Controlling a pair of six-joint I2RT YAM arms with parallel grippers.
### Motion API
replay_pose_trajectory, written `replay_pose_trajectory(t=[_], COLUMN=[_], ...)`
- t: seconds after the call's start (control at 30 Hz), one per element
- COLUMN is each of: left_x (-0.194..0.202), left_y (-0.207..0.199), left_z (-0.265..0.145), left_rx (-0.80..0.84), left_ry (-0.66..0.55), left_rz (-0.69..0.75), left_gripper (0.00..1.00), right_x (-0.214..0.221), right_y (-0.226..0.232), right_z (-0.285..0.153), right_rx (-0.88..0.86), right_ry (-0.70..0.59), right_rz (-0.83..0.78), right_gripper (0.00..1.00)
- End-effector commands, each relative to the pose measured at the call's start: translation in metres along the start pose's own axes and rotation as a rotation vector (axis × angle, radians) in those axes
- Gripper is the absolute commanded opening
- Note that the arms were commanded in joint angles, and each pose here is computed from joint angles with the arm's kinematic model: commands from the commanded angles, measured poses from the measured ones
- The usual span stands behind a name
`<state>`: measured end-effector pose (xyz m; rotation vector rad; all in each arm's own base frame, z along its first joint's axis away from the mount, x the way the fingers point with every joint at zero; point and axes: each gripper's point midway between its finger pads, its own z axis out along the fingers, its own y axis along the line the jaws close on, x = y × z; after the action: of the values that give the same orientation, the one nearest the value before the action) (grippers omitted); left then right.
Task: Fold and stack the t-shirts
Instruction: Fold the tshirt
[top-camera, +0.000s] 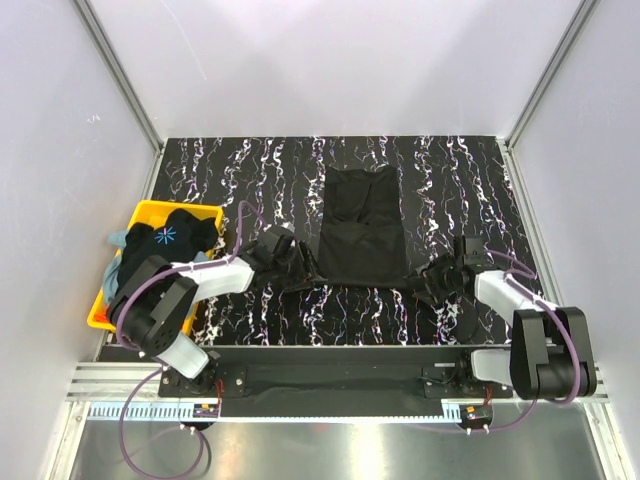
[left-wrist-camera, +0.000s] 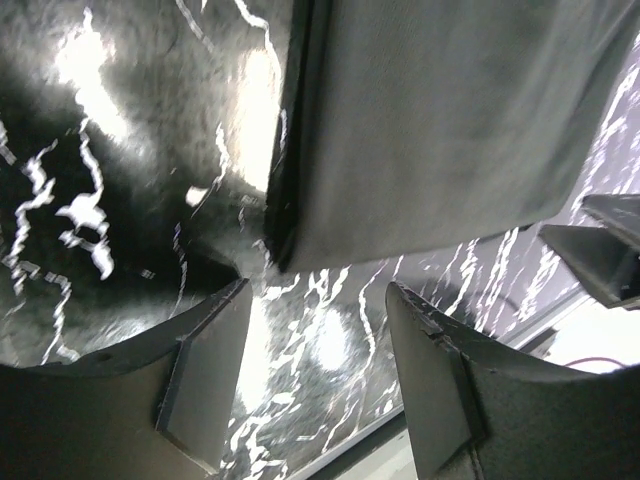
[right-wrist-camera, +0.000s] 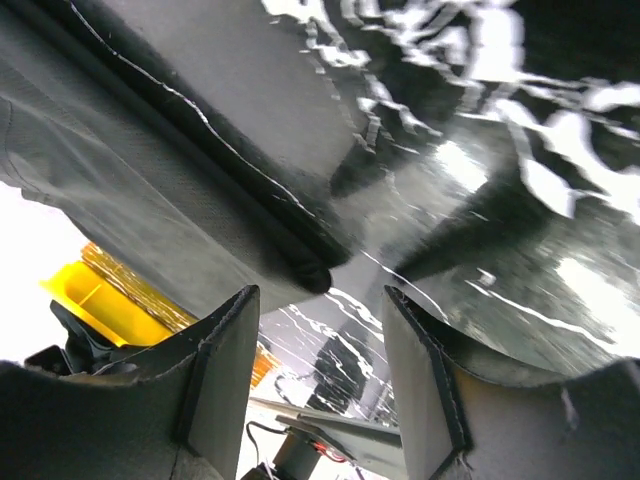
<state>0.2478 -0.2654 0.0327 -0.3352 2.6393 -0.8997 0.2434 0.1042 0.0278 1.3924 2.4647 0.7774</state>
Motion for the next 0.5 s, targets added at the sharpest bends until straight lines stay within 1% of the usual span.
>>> replay_pose_trajectory(t=[0.0, 0.07, 0.17, 0.23, 0.3, 0.47], left_x=[-0.011, -0.009, -0.008, -0.008, -0.007, -0.006], left_y=[-0.001, 0.002, 0.005, 0.008, 0.011, 0.017], left_z=[0.011, 0.014, 0.017, 0.017, 0.016, 0.016], left_rx=[0.017, 0.008, -0.004, -0.013, -0.029, -0.066], left_ry=[-0.065, -0.057, -0.055, -0.056, -0.055, -0.056], left_rz=[-0.043, -0.055, -0.057, -0.059, -0.063, -0.06], left_gripper=[0.62, 0.62, 0.6, 0.56, 0.54, 0.54], right_x=[-0.002, 0.002, 0.003, 0.002, 0.002, -0.001], right_y=[0.015, 0.013, 0.008, 0.004, 0.001, -0.002], right_z=[0.01, 0.017, 0.023, 0.024, 0.024, 0.019], right_rx=[-0.042, -0.024, -0.003, 0.007, 0.011, 0.003], right_ry=[-0.023, -0.009, -0.021, -0.034, -0.048, -0.085], right_rz=[-0.013, -0.019, -0.022, -0.019, -0.017, -0.008], right_gripper=[0.59, 0.58, 0.58, 0.57, 0.56, 0.53])
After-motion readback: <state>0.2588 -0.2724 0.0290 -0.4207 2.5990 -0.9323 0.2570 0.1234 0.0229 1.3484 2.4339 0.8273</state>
